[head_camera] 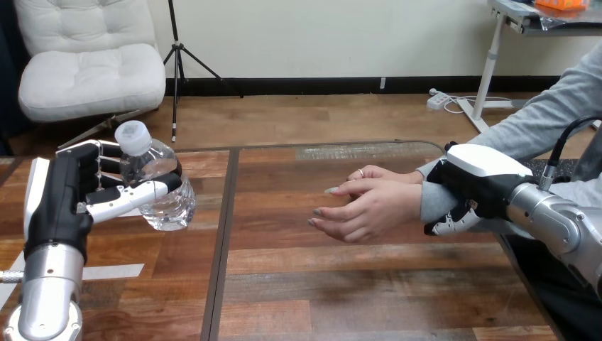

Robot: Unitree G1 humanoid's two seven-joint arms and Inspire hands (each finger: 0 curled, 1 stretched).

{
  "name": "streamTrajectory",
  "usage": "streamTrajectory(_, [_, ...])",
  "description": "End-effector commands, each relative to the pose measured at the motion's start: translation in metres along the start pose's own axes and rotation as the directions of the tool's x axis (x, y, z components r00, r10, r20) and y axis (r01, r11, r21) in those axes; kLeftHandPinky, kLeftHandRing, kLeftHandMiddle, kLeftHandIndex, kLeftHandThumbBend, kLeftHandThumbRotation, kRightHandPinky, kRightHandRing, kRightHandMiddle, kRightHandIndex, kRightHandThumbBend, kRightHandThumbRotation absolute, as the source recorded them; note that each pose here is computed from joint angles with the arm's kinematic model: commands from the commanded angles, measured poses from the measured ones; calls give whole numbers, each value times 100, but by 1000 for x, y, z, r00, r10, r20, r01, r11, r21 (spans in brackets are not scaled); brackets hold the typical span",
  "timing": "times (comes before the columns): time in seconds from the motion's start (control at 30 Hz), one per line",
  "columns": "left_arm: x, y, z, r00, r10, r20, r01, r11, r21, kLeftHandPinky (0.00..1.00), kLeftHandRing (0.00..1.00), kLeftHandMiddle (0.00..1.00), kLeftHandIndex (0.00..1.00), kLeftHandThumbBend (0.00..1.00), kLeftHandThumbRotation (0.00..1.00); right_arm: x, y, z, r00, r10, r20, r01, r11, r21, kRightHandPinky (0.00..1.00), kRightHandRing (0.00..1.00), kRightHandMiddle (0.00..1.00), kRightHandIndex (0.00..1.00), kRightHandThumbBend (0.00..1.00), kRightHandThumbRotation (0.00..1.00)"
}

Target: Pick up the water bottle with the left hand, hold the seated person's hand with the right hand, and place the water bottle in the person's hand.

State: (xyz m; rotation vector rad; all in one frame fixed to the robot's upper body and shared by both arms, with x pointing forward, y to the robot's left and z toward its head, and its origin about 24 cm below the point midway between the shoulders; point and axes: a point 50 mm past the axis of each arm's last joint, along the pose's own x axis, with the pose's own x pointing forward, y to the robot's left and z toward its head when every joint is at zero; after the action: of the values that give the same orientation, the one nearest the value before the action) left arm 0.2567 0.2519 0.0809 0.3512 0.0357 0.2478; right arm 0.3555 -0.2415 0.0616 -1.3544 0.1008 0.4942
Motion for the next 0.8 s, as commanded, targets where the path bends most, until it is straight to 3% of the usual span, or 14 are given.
streamTrajectory(0.0, [13, -4, 34, 989, -1, 149, 7, 999, -39, 30, 34, 39, 42, 70, 0, 8, -52, 24, 981, -170, 96, 169, 985, 15, 26, 31, 37, 38, 53, 0])
streamTrajectory(0.77, [16, -11, 42, 988, -10, 153, 16, 999, -42, 30, 35, 40, 43, 71, 0, 13, -53, 34, 973, -187, 132, 184, 982, 34, 24, 29, 36, 38, 54, 0])
